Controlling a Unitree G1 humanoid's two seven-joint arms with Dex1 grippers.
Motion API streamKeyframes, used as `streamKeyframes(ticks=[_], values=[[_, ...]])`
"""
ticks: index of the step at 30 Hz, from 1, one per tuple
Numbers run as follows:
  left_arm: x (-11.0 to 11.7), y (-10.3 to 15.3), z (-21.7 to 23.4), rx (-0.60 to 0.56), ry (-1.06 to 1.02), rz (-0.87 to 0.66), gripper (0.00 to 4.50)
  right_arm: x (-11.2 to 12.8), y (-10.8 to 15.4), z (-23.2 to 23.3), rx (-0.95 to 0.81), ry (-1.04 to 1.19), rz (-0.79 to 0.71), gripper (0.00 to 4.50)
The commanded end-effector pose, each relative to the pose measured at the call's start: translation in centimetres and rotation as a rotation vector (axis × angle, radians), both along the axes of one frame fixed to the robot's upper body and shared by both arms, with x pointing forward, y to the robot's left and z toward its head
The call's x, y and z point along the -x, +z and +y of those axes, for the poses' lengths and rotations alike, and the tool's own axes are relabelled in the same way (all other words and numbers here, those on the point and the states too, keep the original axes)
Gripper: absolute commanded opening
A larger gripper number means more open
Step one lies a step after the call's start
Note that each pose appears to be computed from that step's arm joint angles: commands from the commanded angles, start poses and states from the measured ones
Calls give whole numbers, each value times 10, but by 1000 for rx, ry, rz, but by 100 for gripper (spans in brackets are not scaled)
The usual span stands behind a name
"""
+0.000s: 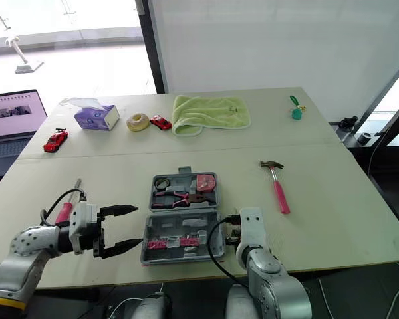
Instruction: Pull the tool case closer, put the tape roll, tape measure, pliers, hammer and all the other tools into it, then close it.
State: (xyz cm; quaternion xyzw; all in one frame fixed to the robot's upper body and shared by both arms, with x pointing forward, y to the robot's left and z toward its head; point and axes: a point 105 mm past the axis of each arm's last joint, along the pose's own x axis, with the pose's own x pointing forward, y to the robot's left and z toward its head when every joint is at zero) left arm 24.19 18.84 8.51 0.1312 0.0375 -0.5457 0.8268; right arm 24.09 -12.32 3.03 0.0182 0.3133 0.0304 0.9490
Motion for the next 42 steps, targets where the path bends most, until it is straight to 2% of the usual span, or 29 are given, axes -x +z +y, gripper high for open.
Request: streamKeyframes(ticks=[1,3,6,9,12,15,19,24,31,37,42], values=[[2,5,5,-16,-11,-30,450,-3,18,-12,-10,-30,-60,336],[2,6,4,-14,-13,-35,450,-8,36,-17,1,-14,-120,442],[2,8,3,-14,-14,-41,450,-16,64,-24,52,50,-194,447],[0,12,0,-13,-16,-55,450,-27,103,-31,280,397,-256,447],[1,18,-8,-2,-50,-66,450,-28,118,-32,503,720,-239,447],[3,29,-13,4,-98,-78,450,-18,123,-26,732,1117,-230,447],[14,41,-12,-9,-196,-56,450,-8,122,-17,988,1648,-224,447],[17,61,-9,10,-210,-112,450,-17,100,-15,1205,2013,-180,447],[17,64,-10,-14,-189,-123,450,-49,69,6,1365,2221,-186,447],[11,68,-15,7,-146,-157,450,-46,48,4,1392,2358,-143,447],[10,67,-17,14,-133,-156,450,-47,41,2,1418,2387,-130,447]])
